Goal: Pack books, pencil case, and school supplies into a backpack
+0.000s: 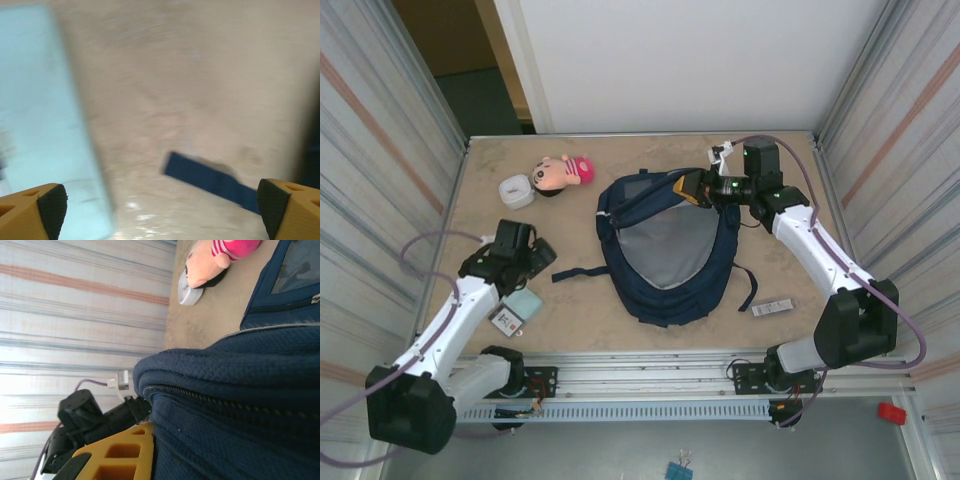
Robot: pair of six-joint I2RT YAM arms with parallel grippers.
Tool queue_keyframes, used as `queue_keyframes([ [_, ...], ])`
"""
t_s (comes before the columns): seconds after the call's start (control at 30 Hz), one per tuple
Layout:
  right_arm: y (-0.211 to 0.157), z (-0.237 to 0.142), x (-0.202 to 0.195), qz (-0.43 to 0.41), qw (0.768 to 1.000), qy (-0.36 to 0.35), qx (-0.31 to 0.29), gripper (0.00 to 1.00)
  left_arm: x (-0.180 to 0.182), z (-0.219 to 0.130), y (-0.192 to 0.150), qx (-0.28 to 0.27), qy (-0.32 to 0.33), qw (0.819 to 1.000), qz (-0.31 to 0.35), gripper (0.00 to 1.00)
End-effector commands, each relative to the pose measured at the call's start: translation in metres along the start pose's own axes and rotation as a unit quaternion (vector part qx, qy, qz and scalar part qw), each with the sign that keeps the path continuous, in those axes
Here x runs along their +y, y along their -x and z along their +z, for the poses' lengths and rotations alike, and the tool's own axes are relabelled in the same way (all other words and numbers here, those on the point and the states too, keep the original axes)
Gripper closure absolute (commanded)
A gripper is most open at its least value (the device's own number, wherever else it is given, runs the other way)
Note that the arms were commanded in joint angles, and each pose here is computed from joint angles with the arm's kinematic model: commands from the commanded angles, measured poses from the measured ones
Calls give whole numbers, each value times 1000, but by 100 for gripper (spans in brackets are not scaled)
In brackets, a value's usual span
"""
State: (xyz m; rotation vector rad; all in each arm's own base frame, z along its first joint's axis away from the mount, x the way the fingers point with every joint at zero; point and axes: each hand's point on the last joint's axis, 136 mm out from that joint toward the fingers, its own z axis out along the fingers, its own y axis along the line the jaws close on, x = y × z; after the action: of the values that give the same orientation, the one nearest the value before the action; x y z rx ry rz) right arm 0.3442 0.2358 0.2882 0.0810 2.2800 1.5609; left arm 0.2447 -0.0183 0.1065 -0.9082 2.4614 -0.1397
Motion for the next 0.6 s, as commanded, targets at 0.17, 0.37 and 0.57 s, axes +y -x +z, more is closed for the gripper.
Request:
queue_keyframes([
  [0.17,-2,19,22,-49,998,31,3,100,67,21,6,28,84,994,-71,1],
  [0.37,-6,31,23,-46,998,38,15,100,67,45,13,57,102,991,-64,1],
  [0.57,-6,33,18,-44,999,30,11,93,73,68,15,74,138,986,-65,1],
])
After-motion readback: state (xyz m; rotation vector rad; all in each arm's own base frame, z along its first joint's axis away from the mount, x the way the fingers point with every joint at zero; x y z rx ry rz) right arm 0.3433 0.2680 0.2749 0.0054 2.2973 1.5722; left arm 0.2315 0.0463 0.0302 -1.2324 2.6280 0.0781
